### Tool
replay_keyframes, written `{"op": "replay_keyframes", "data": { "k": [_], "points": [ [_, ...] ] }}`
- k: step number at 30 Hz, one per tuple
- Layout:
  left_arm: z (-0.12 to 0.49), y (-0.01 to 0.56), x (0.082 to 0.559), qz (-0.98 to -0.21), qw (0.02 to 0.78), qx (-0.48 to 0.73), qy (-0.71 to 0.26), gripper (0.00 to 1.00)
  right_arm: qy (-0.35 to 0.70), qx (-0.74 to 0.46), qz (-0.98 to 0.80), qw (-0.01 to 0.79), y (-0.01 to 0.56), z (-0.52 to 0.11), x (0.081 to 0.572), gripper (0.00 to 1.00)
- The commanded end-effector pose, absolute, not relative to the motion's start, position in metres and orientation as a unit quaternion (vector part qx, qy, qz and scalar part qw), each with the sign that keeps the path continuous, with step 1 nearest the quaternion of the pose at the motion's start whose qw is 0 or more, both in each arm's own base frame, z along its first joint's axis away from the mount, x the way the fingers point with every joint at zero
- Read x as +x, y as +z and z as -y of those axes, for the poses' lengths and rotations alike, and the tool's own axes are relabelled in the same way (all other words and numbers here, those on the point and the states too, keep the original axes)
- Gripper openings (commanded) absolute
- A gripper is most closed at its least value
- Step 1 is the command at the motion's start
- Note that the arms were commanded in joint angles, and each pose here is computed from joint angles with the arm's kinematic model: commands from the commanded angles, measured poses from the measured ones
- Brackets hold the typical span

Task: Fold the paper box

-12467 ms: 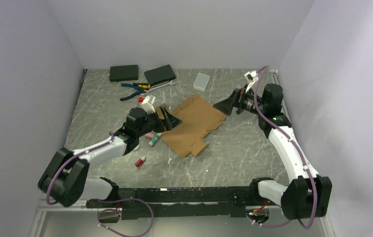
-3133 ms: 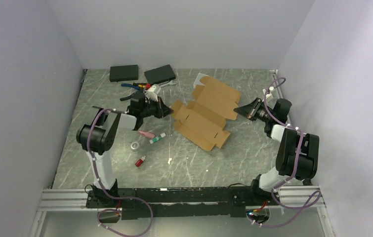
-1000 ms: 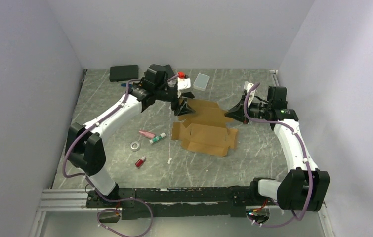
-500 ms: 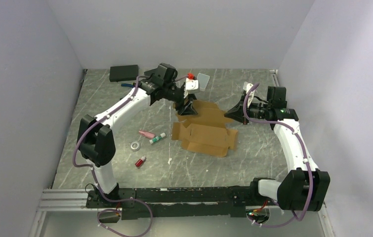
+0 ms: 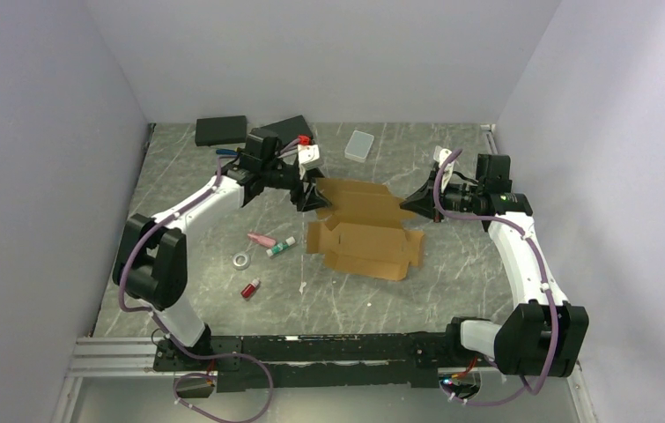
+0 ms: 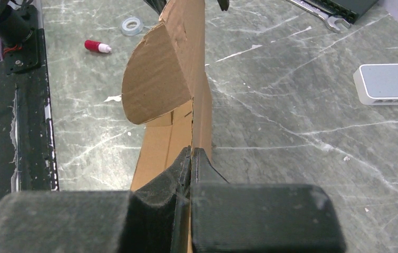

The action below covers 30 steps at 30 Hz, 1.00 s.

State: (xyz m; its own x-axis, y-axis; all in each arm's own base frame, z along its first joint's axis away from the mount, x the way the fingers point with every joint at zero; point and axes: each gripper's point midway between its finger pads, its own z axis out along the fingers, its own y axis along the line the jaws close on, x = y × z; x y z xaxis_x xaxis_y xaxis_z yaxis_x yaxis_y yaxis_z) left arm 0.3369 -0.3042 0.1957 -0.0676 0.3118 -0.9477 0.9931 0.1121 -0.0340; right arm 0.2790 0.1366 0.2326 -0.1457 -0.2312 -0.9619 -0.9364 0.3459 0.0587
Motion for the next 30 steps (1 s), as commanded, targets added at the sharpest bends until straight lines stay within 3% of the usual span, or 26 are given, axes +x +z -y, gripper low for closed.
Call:
{"op": "replay_keyframes", "data": {
  "k": [1,9,19,21,26,28,30],
  "points": [
    [0.318,0.232,0.334,-0.568,0.455,0.535,-0.429,0.69,0.360,-0.464,-0.630,0.507,0.256,-0.141,0.278,0.00],
    [0.323,0.229,0.329,-0.562,0.437,0.535,-0.455,0.53,0.363,-0.464,-0.631,0.505,0.255,-0.141,0.278,0.00],
    [0.323,0.219,0.332,-0.574,0.420,0.538,-0.454,0.49,0.364,-0.464,-0.631,0.505,0.255,-0.141,0.278,0.00],
    [0.323,0.217,0.333,-0.576,0.417,0.537,-0.454,0.42,0.364,-0.464,-0.631,0.505,0.255,-0.141,0.278,0.00],
    [0.323,0.218,0.336,-0.579,0.420,0.535,-0.450,0.01,0.363,-0.461,-0.635,0.503,0.253,-0.140,0.280,0.00],
    [0.322,0.222,0.336,-0.579,0.426,0.534,-0.445,0.00,0.360,-0.455,-0.641,0.503,0.253,-0.139,0.282,0.02],
    [0.320,0.224,0.337,-0.583,0.435,0.530,-0.436,0.00,0.353,-0.446,-0.649,0.505,0.254,-0.137,0.286,0.19]
  ]
}}
